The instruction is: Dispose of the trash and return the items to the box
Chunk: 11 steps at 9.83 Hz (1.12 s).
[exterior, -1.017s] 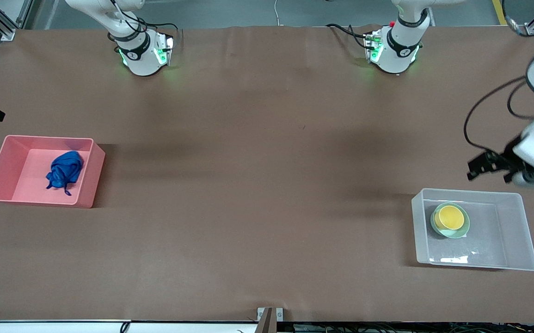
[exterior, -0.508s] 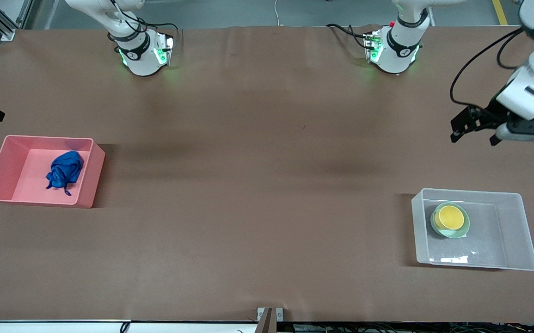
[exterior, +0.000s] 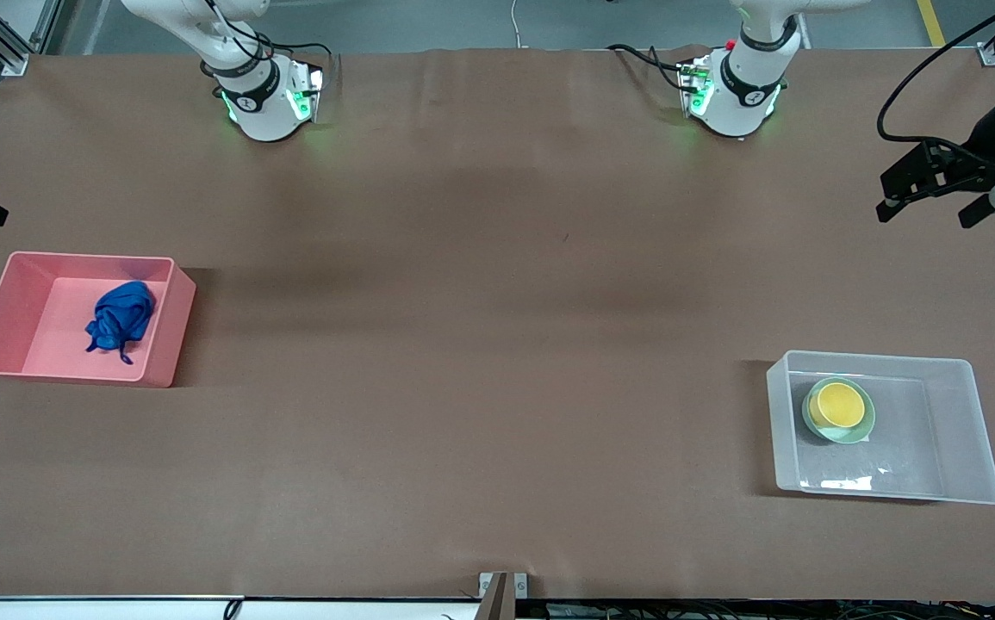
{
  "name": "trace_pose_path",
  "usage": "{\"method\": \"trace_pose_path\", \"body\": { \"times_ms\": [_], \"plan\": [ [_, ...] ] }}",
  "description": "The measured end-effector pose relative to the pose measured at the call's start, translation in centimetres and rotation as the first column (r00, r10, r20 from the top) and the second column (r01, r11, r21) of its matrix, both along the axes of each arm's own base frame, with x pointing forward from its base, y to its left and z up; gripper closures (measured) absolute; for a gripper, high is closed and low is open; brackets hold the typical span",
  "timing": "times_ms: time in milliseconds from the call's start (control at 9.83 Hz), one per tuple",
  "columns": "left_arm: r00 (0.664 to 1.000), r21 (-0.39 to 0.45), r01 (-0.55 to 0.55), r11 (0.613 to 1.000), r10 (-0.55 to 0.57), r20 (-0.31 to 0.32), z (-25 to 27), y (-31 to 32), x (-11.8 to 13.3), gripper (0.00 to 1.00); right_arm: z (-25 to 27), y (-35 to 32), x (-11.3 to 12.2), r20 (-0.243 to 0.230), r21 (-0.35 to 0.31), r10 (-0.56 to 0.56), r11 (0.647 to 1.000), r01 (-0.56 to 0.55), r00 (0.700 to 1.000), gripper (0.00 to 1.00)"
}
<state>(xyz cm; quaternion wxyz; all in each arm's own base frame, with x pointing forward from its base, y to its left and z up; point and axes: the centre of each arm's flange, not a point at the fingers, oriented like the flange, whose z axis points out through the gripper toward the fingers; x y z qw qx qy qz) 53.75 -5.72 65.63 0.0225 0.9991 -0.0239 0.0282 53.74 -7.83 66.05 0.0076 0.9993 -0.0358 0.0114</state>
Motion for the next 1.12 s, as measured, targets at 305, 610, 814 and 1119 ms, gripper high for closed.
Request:
{"method": "trace_pose_path", "body": {
  "times_ms": [305,610,814,1119],
  "plan": [
    [0.999,0.001,-0.025,1.000,0.026,-0.031,-0.9,-0.1,0.1,0.00,0.0,0.0,0.0,0.000,0.000,0.000,1.000,0.000,1.000,0.00],
    [0.999,0.001,-0.040,0.999,0.040,-0.038,-1.1,0.7,0.1,0.00,0.0,0.0,0.0,0.000,0.000,0.000,1.000,0.000,1.000,0.00],
    [0.998,0.001,-0.040,0.999,0.040,-0.039,-1.2,0.7,0.1,0.00,0.0,0.0,0.0,0.000,0.000,0.000,1.000,0.000,1.000,0.00],
    [0.999,0.039,-0.027,0.999,0.028,-0.034,-1.2,0.9,0.2,0.00,0.0,0.0,0.0,0.000,0.000,0.000,1.000,0.000,1.000,0.00]
  ]
}}
